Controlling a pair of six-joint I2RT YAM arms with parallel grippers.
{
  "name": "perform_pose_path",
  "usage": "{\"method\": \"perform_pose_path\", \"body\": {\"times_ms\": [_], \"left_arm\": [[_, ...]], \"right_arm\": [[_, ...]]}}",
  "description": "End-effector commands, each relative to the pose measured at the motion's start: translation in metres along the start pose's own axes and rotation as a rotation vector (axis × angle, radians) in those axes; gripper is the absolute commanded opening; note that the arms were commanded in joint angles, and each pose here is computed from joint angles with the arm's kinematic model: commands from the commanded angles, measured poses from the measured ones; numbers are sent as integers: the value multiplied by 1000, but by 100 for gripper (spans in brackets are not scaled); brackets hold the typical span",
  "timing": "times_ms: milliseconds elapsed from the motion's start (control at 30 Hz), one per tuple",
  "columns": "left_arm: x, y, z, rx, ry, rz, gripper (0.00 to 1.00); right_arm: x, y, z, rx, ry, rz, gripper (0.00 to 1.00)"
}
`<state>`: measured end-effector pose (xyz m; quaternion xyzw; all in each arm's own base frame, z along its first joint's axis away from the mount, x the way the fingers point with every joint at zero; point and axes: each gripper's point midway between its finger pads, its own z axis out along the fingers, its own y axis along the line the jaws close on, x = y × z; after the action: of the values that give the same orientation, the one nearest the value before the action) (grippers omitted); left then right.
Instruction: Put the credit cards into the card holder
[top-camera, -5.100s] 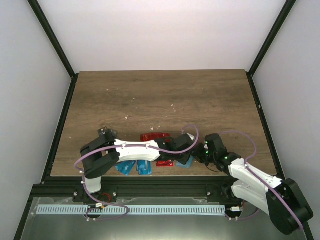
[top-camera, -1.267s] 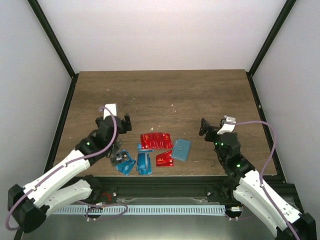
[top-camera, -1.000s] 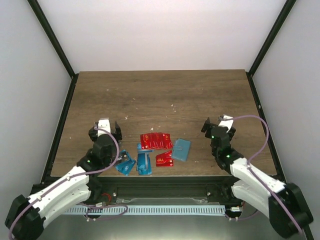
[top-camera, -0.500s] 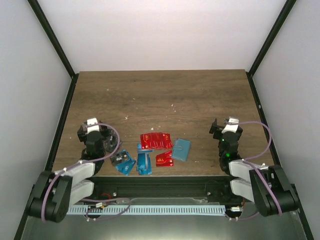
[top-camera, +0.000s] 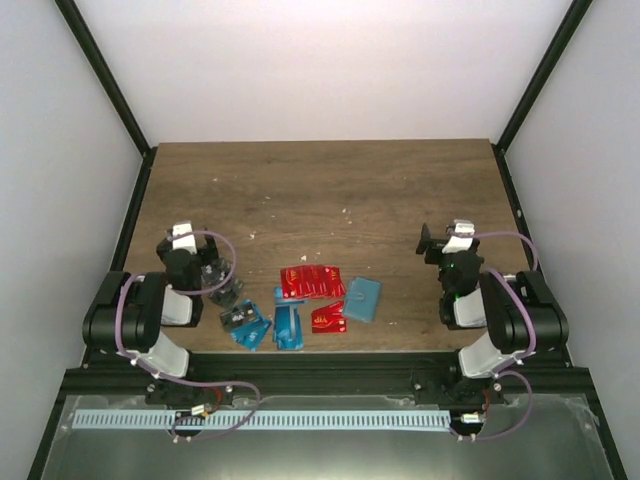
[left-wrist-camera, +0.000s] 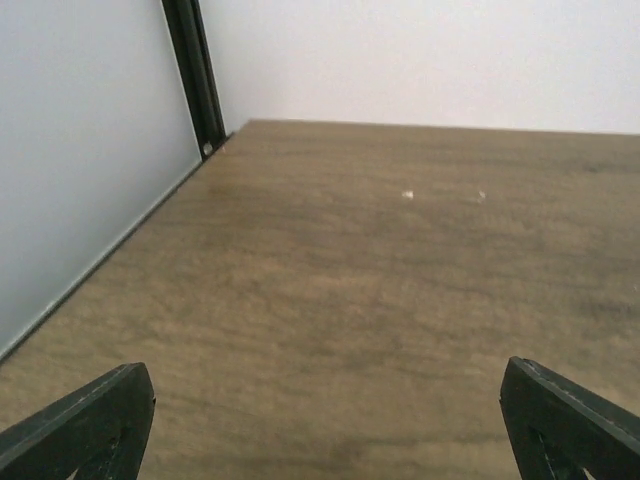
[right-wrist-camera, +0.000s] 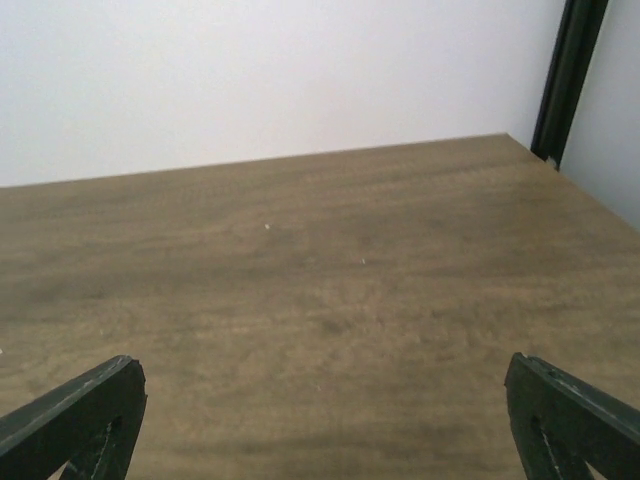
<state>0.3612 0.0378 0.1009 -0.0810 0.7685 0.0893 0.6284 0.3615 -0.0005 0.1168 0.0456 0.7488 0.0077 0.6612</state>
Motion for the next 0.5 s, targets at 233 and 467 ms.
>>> {"method": "perform_pose_path", "body": {"times_ms": [233, 467], "left_arm": [[-41, -6, 11, 41, -119, -69, 100], [-40, -7, 11, 44, -116, -70, 100]], "right_arm": [[-32, 5, 12, -25, -93, -17, 100], [-30, 12, 15, -64, -78, -35, 100]]}}
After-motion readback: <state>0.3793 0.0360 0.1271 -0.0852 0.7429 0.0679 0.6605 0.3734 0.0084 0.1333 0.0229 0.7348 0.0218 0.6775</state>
